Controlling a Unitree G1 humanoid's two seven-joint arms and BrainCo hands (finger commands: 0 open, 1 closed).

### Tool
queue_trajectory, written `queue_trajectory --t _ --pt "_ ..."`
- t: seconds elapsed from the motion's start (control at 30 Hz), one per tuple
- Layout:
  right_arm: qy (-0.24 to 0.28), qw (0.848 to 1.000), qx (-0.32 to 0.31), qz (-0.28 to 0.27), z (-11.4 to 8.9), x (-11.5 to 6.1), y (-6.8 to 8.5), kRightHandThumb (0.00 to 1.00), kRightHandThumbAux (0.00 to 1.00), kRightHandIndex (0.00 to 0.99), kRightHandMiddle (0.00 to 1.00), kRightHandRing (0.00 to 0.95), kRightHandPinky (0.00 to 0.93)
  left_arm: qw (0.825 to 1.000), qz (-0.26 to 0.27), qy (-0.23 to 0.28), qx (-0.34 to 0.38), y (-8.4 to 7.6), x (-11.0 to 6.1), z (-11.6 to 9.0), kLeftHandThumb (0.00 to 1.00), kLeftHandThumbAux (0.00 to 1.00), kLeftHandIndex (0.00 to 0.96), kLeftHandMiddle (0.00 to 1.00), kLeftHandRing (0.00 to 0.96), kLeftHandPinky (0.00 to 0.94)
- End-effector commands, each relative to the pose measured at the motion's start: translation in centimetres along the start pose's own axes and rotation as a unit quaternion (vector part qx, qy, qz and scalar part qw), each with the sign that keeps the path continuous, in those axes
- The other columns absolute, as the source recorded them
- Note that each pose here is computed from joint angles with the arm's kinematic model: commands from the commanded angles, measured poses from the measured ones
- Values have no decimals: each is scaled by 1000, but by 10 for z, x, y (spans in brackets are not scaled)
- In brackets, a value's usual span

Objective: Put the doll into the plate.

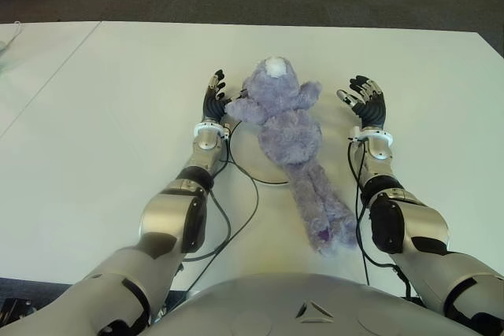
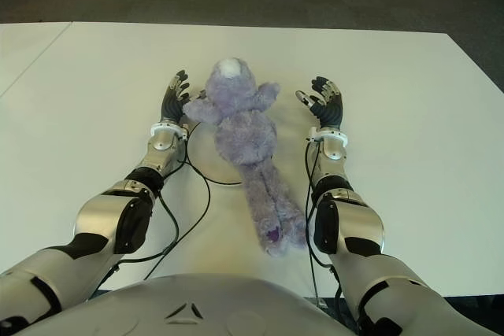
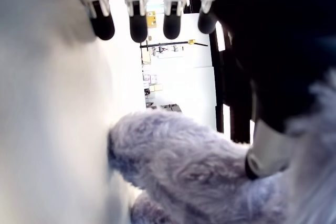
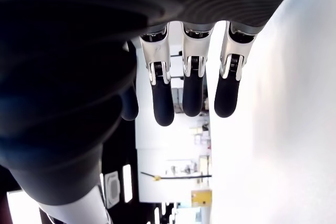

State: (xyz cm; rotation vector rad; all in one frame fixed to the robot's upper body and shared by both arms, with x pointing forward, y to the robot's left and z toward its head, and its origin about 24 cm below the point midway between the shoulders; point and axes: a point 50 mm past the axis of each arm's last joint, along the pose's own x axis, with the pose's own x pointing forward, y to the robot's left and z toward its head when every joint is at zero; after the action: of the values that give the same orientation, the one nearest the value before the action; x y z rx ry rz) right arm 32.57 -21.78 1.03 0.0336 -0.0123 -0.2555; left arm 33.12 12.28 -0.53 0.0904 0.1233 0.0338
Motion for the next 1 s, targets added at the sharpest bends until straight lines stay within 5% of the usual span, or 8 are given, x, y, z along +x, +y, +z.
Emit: queue_trajectory --t 0.03,1.0 --pt "211 977 10 -31 -92 -77 -11 156 860 244 279 280 318 979 -12 200 21 -4 -62 -92 0 729 46 94 100 114" --pt "215 976 -4 -28 -92 -77 -11 192 854 260 288 295 305 980 -18 197 10 -4 -61 -91 0 741 39 79 90 120"
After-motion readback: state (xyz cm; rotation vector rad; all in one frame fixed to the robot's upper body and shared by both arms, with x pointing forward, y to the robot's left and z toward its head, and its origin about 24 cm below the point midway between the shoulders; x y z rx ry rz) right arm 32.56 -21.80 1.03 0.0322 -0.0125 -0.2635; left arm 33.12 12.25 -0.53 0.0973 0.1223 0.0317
